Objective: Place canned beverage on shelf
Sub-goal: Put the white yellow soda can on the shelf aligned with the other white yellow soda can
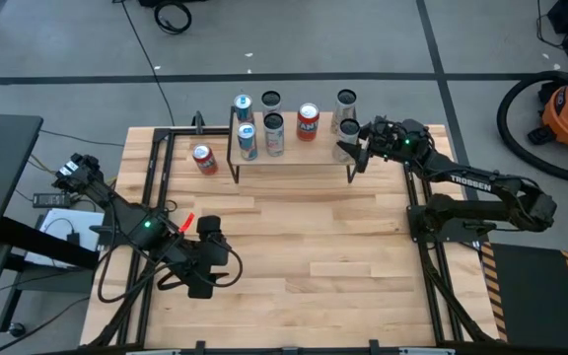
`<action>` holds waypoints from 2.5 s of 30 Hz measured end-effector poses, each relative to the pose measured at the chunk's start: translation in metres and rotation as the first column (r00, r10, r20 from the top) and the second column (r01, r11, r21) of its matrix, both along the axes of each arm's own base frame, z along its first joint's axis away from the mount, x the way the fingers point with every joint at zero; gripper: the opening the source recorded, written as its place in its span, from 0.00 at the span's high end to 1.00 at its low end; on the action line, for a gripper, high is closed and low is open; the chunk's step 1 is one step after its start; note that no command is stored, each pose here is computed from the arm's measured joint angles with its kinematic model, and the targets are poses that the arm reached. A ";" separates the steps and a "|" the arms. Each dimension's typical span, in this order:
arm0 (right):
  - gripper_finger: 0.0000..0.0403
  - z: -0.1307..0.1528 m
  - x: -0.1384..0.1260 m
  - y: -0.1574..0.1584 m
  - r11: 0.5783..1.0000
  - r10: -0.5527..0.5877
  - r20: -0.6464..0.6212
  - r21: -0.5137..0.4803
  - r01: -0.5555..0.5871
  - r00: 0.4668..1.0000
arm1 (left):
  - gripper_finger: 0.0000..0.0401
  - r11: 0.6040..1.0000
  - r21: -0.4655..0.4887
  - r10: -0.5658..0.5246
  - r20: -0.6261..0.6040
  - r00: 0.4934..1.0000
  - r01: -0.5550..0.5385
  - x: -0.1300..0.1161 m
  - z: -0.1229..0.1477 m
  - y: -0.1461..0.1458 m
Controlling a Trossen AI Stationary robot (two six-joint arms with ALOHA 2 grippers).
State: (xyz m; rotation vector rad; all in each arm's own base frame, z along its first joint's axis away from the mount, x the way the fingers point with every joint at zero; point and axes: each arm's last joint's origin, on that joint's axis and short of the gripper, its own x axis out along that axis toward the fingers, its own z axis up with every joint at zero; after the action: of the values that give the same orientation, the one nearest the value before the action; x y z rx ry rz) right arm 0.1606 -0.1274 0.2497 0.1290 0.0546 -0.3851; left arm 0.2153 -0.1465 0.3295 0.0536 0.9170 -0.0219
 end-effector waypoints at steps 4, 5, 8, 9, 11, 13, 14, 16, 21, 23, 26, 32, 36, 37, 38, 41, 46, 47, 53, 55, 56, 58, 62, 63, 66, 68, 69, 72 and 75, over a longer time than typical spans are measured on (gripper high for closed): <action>0.35 0.001 -0.002 -0.001 0.995 0.102 0.000 -0.023 -0.102 0.995 | 0.22 1.000 0.000 0.000 0.000 1.000 0.000 0.000 0.000 0.000; 0.35 0.001 -0.003 -0.001 0.992 0.121 -0.001 -0.033 -0.121 0.993 | 0.22 1.000 0.000 0.000 0.000 1.000 0.000 0.000 0.000 0.000; 0.35 0.001 -0.005 -0.004 0.990 0.122 -0.011 -0.067 -0.123 0.992 | 0.22 1.000 0.000 0.000 0.000 1.000 0.000 0.000 0.000 0.000; 0.35 0.001 -0.006 -0.005 0.990 0.113 -0.015 -0.080 -0.114 0.994 | 0.22 1.000 0.000 0.000 0.000 1.000 0.000 0.000 0.000 0.000; 0.35 0.001 -0.009 -0.008 0.989 0.107 -0.021 -0.104 -0.109 0.994 | 0.22 1.000 0.000 0.000 0.000 1.000 0.000 0.000 0.000 0.000; 0.35 0.002 -0.012 -0.010 0.984 0.131 -0.020 -0.119 -0.132 0.991 | 0.22 1.000 0.000 0.000 0.000 1.000 0.000 0.000 0.000 0.000; 0.35 0.002 -0.013 -0.011 0.982 0.140 -0.018 -0.125 -0.141 0.990 | 0.22 1.000 0.000 0.000 0.000 1.000 0.000 0.000 0.000 0.000; 0.35 0.002 -0.015 -0.014 0.978 0.156 -0.016 -0.139 -0.157 0.988 | 0.22 1.000 -0.001 0.000 0.002 1.000 0.000 0.000 0.000 0.000; 0.35 -0.001 -0.018 -0.022 0.968 0.223 0.002 -0.122 -0.221 0.975 | 0.22 1.000 -0.016 0.001 0.022 1.000 0.000 0.002 0.001 -0.001; 0.35 -0.002 -0.017 -0.026 0.965 0.236 0.014 -0.120 -0.233 0.972 | 0.22 1.000 -0.019 0.002 0.026 1.000 -0.002 0.002 0.002 -0.001; 0.35 -0.006 -0.013 -0.034 0.966 0.238 0.026 -0.114 -0.234 0.971 | 0.22 1.000 -0.019 0.008 0.026 1.000 -0.008 0.003 0.002 0.000; 0.35 -0.006 -0.007 -0.047 0.964 0.263 0.044 -0.062 -0.260 0.964 | 0.22 1.000 -0.020 0.010 0.026 1.000 -0.009 0.003 0.002 0.000; 0.35 -0.003 -0.006 -0.046 0.953 0.304 0.054 -0.039 -0.302 0.951 | 0.22 1.000 -0.022 0.013 0.026 1.000 -0.012 0.003 0.002 0.000; 0.35 -0.001 -0.007 -0.046 0.952 0.304 0.056 -0.043 -0.302 0.951 | 0.22 1.000 -0.022 0.013 0.026 1.000 -0.012 0.003 0.002 0.000; 0.35 0.000 -0.007 -0.045 0.952 0.305 0.058 -0.050 -0.302 0.951 | 0.22 1.000 -0.023 0.013 0.026 1.000 -0.012 0.003 0.002 0.000; 0.33 0.003 -0.009 -0.044 0.953 0.299 0.061 -0.062 -0.295 0.952 | 0.22 1.000 -0.023 0.013 0.026 1.000 -0.012 0.003 0.002 0.000; 0.33 0.002 -0.012 -0.045 0.951 0.307 0.053 -0.057 -0.304 0.950 | 0.22 1.000 -0.023 0.013 0.026 1.000 -0.013 0.003 0.002 0.000; 0.33 0.001 -0.012 -0.045 0.953 0.302 0.044 -0.046 -0.300 0.952 | 0.22 1.000 -0.023 0.013 0.026 1.000 -0.013 0.003 0.002 0.000; 0.33 -0.003 -0.013 -0.046 0.959 0.281 -0.001 -0.048 -0.281 0.960 | 0.22 1.000 -0.024 0.014 0.026 1.000 -0.013 0.003 0.002 0.000; 0.33 -0.003 -0.013 -0.046 0.958 0.281 0.001 -0.054 -0.281 0.960 | 0.22 1.000 -0.024 0.015 0.027 1.000 -0.014 0.003 0.002 0.000; 0.33 -0.003 -0.013 -0.046 0.958 0.281 0.002 -0.055 -0.280 0.960 | 0.22 1.000 -0.024 0.017 0.027 1.000 -0.016 0.004 0.002 0.001; 0.31 -0.003 -0.013 -0.046 0.958 0.281 0.001 -0.056 -0.280 0.960 | 0.22 0.999 -0.027 0.024 0.027 0.999 -0.023 0.004 0.002 0.002; 0.27 -0.003 -0.013 -0.046 0.959 0.278 0.001 -0.055 -0.278 0.961 | 0.22 0.999 -0.029 0.029 0.031 0.999 -0.028 0.005 0.002 0.003; 0.26 -0.003 -0.013 -0.046 0.959 0.277 0.000 -0.055 -0.277 0.961 | 0.22 0.999 -0.029 0.028 0.031 0.999 -0.027 0.006 0.002 0.003; 0.22 -0.004 -0.013 -0.046 0.961 0.270 -0.004 -0.053 -0.270 0.963 | 0.22 0.999 -0.025 0.023 0.031 0.999 -0.022 0.005 0.002 0.003; 0.21 -0.006 -0.013 -0.046 0.962 0.270 -0.009 -0.050 -0.270 0.963 | 0.22 0.999 -0.024 0.022 0.031 0.999 -0.022 0.005 0.002 0.003; 0.20 -0.005 -0.013 -0.047 0.961 0.269 -0.011 -0.057 -0.270 0.963 | 0.22 0.999 -0.024 0.022 0.031 0.999 -0.021 0.005 0.002 0.003; 0.18 -0.005 -0.013 -0.047 0.967 0.246 -0.014 -0.067 -0.246 0.969 | 0.22 0.999 -0.026 0.025 0.031 0.999 -0.024 0.005 0.002 0.003; 0.16 -0.005 -0.013 -0.048 0.974 0.216 -0.017 -0.067 -0.217 0.976 | 0.22 0.999 -0.027 0.025 0.031 0.999 -0.024 0.005 0.002 0.003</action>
State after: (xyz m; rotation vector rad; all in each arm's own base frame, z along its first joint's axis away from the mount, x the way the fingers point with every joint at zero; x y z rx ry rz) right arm 0.1473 -0.1755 0.2445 0.0522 0.0637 -0.1691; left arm 0.2207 -0.1440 0.3313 0.0183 0.8863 -0.0102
